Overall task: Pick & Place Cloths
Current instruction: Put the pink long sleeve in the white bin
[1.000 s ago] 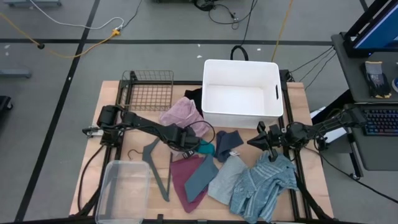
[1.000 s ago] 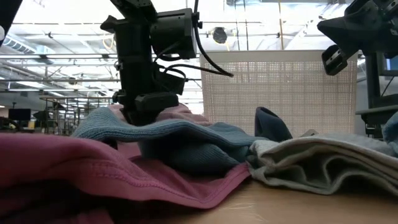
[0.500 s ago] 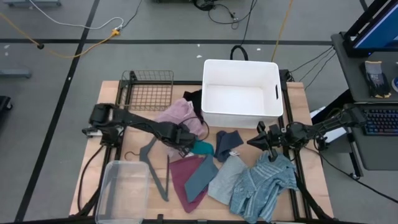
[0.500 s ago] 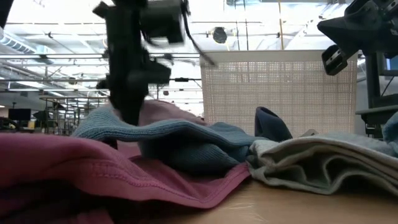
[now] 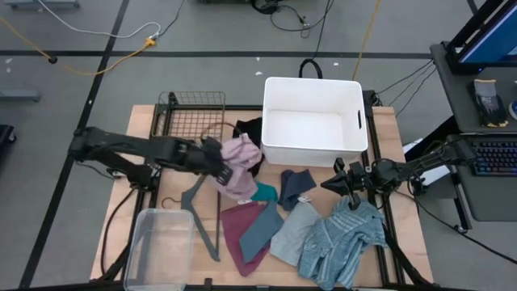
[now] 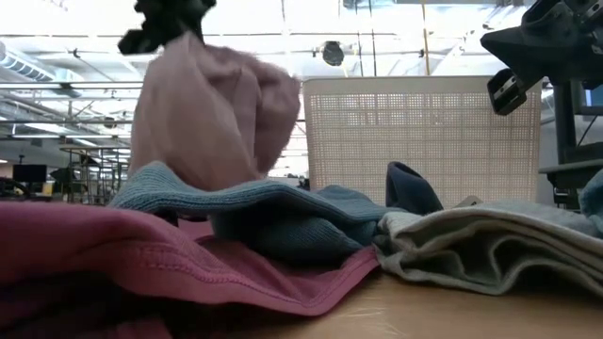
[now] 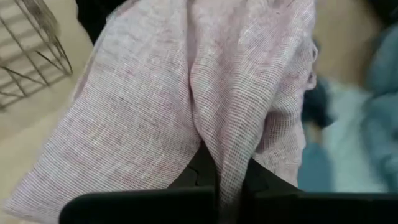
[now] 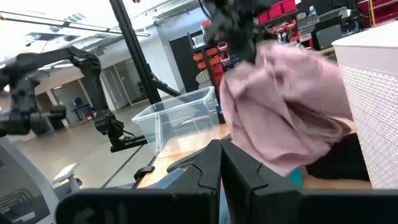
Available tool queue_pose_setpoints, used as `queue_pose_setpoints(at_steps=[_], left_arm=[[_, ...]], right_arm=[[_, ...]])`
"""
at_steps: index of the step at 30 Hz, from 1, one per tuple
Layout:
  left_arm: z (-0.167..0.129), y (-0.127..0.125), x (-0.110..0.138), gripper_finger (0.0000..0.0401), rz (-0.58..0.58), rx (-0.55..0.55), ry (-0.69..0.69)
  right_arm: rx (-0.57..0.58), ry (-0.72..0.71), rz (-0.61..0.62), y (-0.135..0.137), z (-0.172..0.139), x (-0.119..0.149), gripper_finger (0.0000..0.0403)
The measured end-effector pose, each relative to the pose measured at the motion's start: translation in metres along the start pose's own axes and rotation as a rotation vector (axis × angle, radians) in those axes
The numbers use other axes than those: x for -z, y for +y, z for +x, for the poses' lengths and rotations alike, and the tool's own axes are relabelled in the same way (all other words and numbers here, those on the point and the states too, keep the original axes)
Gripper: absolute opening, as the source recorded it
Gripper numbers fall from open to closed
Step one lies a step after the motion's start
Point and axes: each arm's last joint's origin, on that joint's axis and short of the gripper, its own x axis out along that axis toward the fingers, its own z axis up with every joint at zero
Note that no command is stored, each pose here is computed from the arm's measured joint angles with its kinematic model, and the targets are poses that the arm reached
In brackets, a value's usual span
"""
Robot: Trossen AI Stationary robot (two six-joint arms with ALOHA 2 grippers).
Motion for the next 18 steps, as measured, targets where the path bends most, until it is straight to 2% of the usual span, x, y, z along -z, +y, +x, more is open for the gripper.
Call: queue_pose_setpoints(at_steps=[4, 9, 18], left_arm=[[-0.036, 0.011, -0.005, 0.0003, -0.057, 0.088, -0.116], [-0.076, 0.020, -0.014, 0.0003, -0.102, 0.261, -0.293], [-0.134, 0.023, -0.034, 0.0003, -0.064, 0.599, -0.595]], right_arm=[[0.000, 0.000, 0.000, 0.000, 0.000, 0.000, 0.0004], [0.000, 0.000, 0.000, 0.000, 0.000, 0.000, 0.0004], [-0.006, -0.019, 0.003, 0.001, 0.000, -0.002, 0.0004]])
